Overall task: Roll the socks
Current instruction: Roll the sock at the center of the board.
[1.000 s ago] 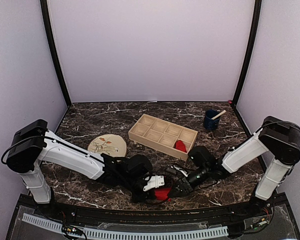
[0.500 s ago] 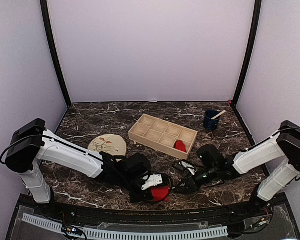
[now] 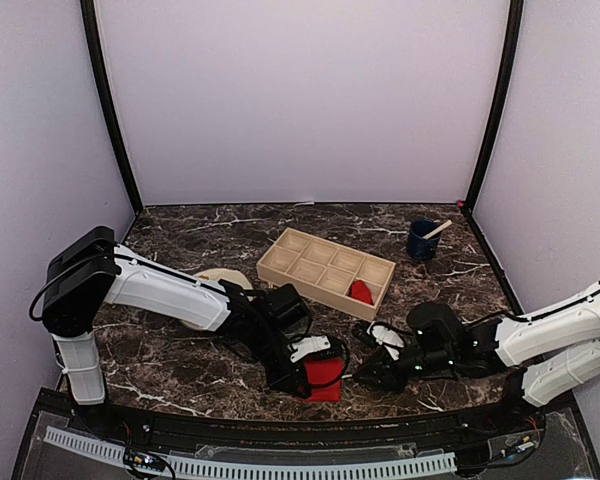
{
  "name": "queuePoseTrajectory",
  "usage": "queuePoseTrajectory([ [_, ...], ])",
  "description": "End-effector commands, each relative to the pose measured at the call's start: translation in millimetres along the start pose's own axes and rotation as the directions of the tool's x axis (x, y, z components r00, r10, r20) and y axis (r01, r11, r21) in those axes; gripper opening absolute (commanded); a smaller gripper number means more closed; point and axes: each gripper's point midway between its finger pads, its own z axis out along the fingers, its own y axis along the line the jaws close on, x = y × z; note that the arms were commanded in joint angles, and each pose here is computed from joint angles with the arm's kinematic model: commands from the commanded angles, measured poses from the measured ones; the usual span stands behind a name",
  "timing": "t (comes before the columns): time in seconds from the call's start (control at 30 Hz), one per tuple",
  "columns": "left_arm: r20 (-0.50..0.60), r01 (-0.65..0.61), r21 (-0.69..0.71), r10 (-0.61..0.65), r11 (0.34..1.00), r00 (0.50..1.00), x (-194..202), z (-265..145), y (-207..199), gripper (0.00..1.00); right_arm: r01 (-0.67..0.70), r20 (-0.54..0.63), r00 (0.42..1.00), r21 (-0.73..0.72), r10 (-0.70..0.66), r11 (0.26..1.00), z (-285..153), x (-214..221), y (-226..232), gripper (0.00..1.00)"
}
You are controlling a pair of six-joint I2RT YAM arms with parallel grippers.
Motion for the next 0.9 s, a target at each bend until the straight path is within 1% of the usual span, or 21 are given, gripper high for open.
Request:
queuePoseTrajectory([
  [0.0,-0.078,0.119,0.113,-0.110,0.987,0.991,16,-1,-4,0.00,0.098,0.038,0.994,0.077,-0.101,0.992,-1,-3,3,0.26],
  [0.3,-0.129,0.180,0.179,-0.158,0.967,0.979,23,7,-5,0.00,0.249,0.027,0.967,0.079,-0.252,0.965,11,-7,32,0.27],
  [0.5,-0.143,0.190,0.192,-0.165,0.963,0.976,25,9,-4,0.00,0.317,-0.014,0.948,0.049,-0.317,0.947,25,-4,48,0.30],
  [0.8,-0.153,0.195,0.191,-0.167,0.962,0.974,28,10,-1,0.00,0.347,-0.047,0.937,0.004,-0.346,0.938,37,-1,60,0.35],
  [0.87,-0.150,0.198,0.222,-0.167,0.955,0.975,27,10,-5,0.00,0.349,-0.057,0.936,0.001,-0.348,0.937,39,2,60,0.36],
])
